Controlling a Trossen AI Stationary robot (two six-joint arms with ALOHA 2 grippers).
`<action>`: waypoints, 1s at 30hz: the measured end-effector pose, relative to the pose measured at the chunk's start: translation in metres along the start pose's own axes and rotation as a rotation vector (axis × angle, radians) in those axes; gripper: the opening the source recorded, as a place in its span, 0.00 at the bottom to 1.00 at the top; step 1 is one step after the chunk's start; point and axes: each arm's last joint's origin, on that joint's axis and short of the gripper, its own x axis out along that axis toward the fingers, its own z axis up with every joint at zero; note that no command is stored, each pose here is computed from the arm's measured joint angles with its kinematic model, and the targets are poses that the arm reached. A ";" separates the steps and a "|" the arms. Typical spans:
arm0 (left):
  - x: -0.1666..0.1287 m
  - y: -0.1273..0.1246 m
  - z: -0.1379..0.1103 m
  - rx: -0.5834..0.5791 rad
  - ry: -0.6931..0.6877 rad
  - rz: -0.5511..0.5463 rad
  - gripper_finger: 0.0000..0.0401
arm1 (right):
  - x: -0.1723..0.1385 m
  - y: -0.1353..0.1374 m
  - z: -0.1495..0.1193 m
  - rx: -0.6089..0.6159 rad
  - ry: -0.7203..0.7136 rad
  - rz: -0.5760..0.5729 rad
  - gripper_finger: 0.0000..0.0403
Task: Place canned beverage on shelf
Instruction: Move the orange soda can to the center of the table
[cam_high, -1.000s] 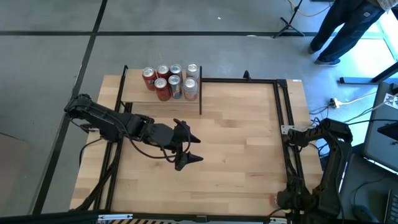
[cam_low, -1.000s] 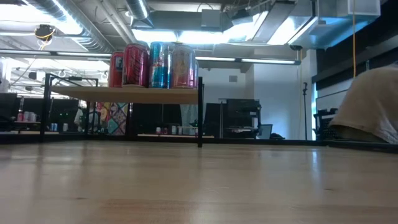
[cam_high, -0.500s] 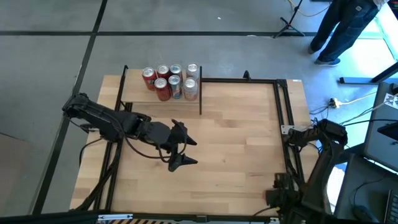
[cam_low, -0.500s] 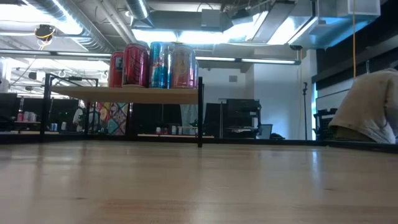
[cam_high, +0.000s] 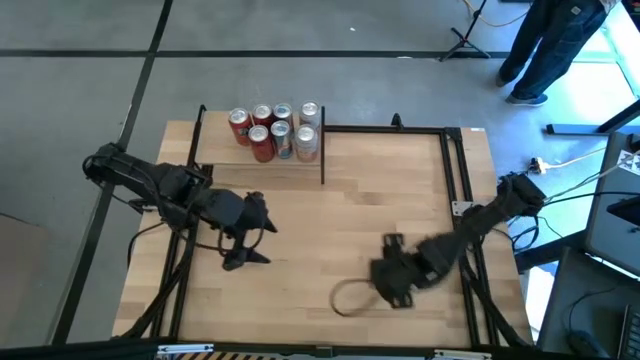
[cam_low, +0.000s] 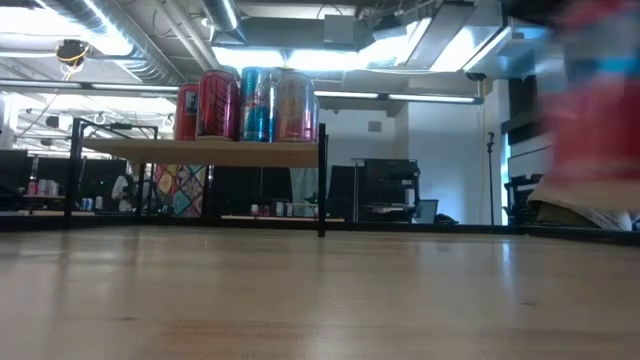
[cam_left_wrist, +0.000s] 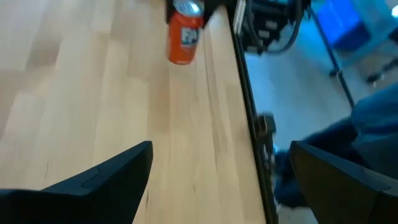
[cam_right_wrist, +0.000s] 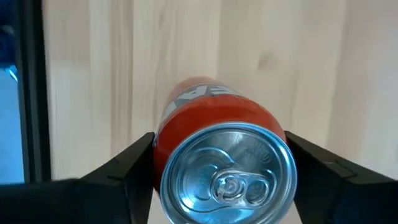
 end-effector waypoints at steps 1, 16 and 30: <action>-0.002 0.000 -0.004 0.006 0.020 0.000 0.91 | -0.001 -0.009 0.011 -0.006 -0.028 0.005 0.66; -0.006 0.022 -0.078 -0.078 0.080 0.004 0.91 | 0.018 -0.102 0.139 -0.138 -0.099 -0.100 0.66; -0.008 0.028 -0.087 -0.084 0.051 0.050 0.91 | 0.066 -0.107 0.162 -0.148 0.010 -0.021 0.66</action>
